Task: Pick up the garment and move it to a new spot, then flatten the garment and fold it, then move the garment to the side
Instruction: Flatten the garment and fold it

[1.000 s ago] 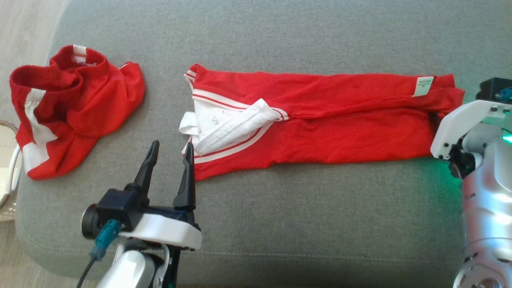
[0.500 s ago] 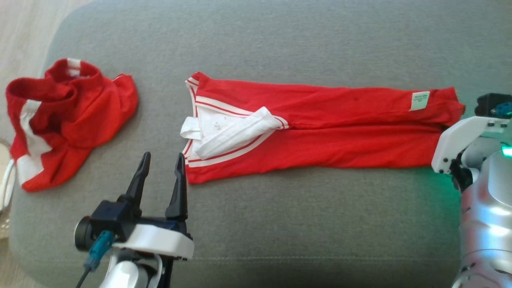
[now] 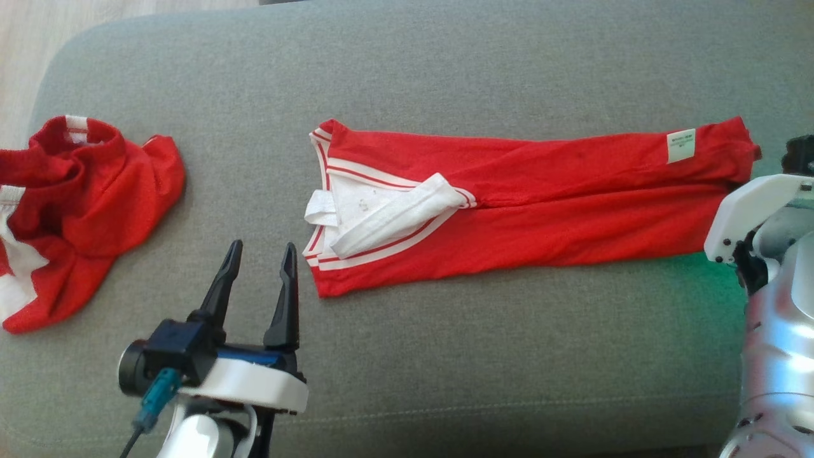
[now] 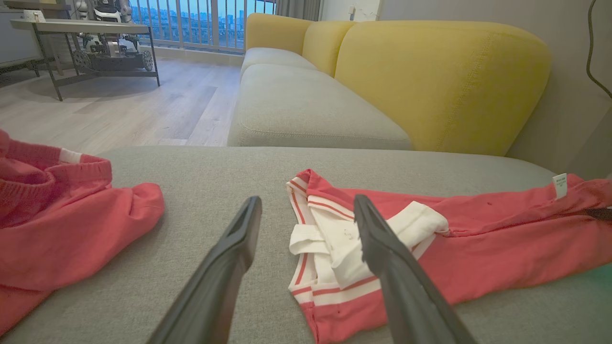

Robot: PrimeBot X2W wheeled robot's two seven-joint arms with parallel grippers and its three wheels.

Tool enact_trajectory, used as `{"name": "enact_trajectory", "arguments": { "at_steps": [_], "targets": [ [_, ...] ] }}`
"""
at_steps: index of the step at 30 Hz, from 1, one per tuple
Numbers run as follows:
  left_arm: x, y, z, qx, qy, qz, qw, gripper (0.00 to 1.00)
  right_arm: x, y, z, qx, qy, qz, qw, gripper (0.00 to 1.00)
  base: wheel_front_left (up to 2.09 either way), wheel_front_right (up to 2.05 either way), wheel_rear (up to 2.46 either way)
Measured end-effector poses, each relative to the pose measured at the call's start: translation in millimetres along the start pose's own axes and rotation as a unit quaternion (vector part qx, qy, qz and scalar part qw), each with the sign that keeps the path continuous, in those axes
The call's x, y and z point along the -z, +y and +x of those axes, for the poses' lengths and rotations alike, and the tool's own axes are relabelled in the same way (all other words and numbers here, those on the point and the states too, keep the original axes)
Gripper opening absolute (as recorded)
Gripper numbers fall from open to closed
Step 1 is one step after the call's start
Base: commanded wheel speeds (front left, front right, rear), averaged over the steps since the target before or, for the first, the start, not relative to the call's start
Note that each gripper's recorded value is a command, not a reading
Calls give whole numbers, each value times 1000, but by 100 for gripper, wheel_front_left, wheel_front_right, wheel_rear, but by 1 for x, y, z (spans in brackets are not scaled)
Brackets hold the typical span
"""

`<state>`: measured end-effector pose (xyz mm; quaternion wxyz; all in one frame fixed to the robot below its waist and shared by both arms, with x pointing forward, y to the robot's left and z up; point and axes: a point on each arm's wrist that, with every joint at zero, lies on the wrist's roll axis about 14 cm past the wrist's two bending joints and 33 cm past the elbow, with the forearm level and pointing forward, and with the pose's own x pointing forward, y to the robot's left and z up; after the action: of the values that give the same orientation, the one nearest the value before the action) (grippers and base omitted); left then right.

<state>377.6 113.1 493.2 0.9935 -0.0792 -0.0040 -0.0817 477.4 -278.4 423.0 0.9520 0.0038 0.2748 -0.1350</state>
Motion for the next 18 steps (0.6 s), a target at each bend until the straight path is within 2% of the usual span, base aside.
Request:
{"name": "enact_trajectory", "arguments": {
  "at_steps": [3, 4, 5, 6, 11, 14, 18],
  "targets": [
    [2, 0, 1, 0, 2, 2, 1000, 100, 0, -1, 0, 0, -2, 5, 1000, 0, 0, 0, 0],
    [3, -1, 1, 2, 3, 2, 1000, 100, 0, -1, 0, 1, -1, 5, 1000, 7, 0, 0, 0],
    [3, -1, 0, 4, 4, 0, 1000, 100, 1, -2, 0, 1, 0, 7, 1000, 75, 0, 0, 0],
    [3, -2, 0, 5, 5, -1, 1000, 100, 3, -3, 0, 3, 4, 9, 1000, 100, 0, 0, 0],
    [6, -2, 0, 6, 9, 0, 1000, 100, -3, -17, 1, 27, -4, 9, 1000, 100, 0, 0, 0],
    [9, -3, 0, 10, 12, -1, 1000, 100, -19, -26, -1, 40, -37, 10, 998, 100, 0, 0, 0],
    [12, -6, 2, 16, 16, 1, 1000, 100, -46, -20, 2, 32, -80, 31, 996, 100, 0, 0, 0]
  ]
}}
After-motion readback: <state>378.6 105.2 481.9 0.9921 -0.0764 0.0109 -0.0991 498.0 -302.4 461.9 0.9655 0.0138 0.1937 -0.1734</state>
